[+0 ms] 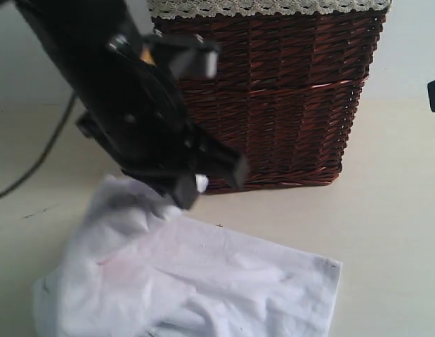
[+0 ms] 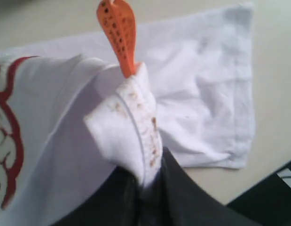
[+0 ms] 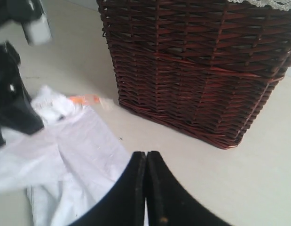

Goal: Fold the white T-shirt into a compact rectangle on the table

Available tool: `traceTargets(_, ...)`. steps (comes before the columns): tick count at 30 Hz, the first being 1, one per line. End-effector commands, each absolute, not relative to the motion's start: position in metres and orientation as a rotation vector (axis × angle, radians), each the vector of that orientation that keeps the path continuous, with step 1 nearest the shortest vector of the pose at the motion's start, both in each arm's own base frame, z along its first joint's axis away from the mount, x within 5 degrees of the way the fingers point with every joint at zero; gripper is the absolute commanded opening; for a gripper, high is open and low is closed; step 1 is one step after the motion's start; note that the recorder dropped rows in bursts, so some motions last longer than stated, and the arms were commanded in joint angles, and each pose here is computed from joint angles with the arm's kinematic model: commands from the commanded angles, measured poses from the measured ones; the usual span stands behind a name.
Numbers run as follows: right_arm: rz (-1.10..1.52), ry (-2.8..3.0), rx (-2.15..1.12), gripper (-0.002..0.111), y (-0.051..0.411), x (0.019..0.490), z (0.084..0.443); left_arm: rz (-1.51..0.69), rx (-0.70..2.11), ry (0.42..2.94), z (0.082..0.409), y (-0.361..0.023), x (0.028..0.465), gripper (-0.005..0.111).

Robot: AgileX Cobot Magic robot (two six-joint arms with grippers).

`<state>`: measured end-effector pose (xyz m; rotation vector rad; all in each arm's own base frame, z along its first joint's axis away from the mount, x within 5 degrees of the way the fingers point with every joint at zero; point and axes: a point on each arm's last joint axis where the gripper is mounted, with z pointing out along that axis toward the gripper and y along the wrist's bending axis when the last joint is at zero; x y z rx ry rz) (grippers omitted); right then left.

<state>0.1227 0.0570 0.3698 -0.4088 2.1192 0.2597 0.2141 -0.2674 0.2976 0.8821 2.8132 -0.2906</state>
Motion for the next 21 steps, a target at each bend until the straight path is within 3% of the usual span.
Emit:
traceTargets(1,0.255,2.124,-0.420,0.000,0.057,0.123,0.368,-0.235,1.024,2.806,0.269,-0.301,0.199,0.039)
traceTargets(3,0.251,2.122,-0.427,0.000,0.057,0.123,0.368,-0.190,1.028,2.813,0.258,-0.306,0.200,0.060)
traceTargets(5,0.251,2.122,-0.427,0.000,0.057,0.123,0.368,-0.164,1.012,2.833,0.250,-0.308,0.203,0.068)
traceTargets(13,0.293,2.132,-0.441,0.004,0.060,0.121,0.367,0.036,1.045,2.651,0.275,-0.290,0.212,0.039)
traceTargets(21,0.295,2.132,-0.438,0.029,0.060,0.121,0.367,0.012,0.892,2.460,0.333,-0.252,0.207,0.034)
